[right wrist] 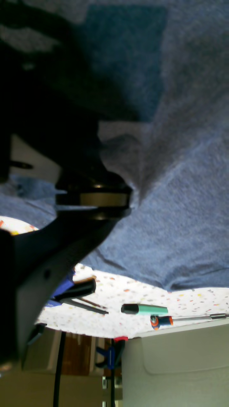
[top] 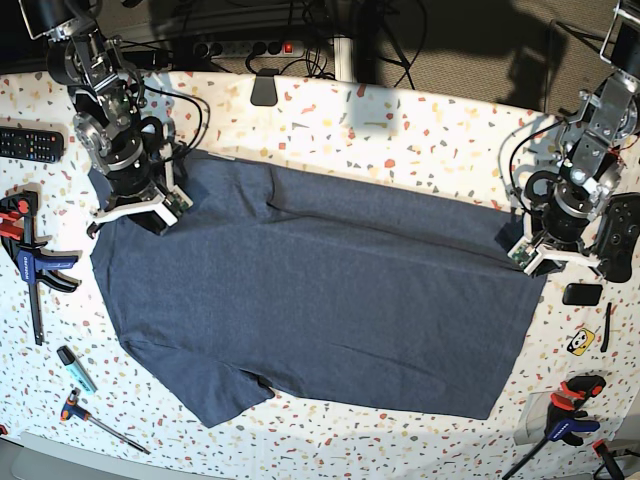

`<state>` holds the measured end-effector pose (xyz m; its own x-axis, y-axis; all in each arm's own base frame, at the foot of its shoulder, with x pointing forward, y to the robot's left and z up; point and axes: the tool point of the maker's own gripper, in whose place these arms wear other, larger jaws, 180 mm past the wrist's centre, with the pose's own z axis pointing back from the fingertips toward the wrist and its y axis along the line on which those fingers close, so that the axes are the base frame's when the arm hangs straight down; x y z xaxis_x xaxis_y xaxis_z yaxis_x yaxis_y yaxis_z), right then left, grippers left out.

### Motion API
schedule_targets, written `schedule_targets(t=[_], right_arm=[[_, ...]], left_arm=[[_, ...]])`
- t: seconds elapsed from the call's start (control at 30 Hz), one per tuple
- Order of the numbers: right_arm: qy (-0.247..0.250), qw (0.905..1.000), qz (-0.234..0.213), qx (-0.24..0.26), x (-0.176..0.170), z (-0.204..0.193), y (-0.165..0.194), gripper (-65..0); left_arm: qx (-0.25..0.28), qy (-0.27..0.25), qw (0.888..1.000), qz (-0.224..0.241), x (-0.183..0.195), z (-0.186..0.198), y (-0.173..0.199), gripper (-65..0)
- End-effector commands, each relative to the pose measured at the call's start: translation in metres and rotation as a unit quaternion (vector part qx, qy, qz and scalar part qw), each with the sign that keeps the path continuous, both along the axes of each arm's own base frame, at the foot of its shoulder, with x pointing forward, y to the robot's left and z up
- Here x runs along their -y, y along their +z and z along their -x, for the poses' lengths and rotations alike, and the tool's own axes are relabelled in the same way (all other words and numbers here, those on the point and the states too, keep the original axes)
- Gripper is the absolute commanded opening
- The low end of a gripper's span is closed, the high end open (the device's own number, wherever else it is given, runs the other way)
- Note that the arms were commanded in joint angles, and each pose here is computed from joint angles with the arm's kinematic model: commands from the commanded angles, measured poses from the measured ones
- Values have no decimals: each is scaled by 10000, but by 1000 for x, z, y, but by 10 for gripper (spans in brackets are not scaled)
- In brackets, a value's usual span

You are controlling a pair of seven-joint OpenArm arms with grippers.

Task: Fold the T-shirt properly
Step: 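Release and regrasp the shirt's collar-side edge with both grippers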

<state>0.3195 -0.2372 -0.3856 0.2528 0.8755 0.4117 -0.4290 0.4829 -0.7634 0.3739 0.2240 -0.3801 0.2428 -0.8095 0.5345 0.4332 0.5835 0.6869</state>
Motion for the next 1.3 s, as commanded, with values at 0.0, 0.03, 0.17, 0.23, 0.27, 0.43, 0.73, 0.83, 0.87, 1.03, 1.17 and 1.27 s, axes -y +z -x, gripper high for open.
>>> schedule_targets(t=[0.0, 0.03, 0.17, 0.23, 0.27, 0.43, 0.73, 0.83, 0.87, 1.03, 1.17, 1.27], right_arm=[[33, 9997, 47, 249, 4, -10, 15, -650], [33, 9997, 47, 249, 4, -10, 15, -650], [26, 9997, 31, 249, 4, -10, 15, -650], [26, 9997, 33, 250, 4, -10, 15, -608], [24, 9997, 34, 260, 4, -10, 16, -547], [-260, 9962, 41, 825, 12, -18, 36, -455], [-381, 9906, -713, 1104, -9, -20, 63, -457], [-398, 9891, -946, 1053, -19, -11, 68, -457], [-411, 9887, -1006, 1029, -23, -7, 69, -458], [-659, 9842, -1298, 1005, -32, 13, 63, -571], [-944, 9816, -1371, 935, -28, 24, 54, -650], [-1317, 9741, -1648, 811, -18, 26, 50, -650]], left_arm=[[257, -7, 9997, -43, -4, -11, 16, -650], [233, -28, 9997, -18, -1, -10, 15, -650], [233, -27, 9997, 23, 2, -10, 14, -650], [242, -27, 9997, 21, 2, -11, 15, -550], [247, -23, 9997, 17, 1, -11, 15, -492], [603, 362, 9975, -70, -14, -18, 28, -443], [452, 763, 9960, 91, -26, -19, 27, -455], [341, 897, 9942, 491, -23, -17, 23, -465], [304, 937, 9932, 619, -22, -17, 22, -465], [213, 1049, 9877, 1139, -17, -16, 20, -482], [199, 1085, 9841, 1393, -13, -16, 21, -563], [169, 1128, 9813, 1548, -12, -16, 20, -650]])
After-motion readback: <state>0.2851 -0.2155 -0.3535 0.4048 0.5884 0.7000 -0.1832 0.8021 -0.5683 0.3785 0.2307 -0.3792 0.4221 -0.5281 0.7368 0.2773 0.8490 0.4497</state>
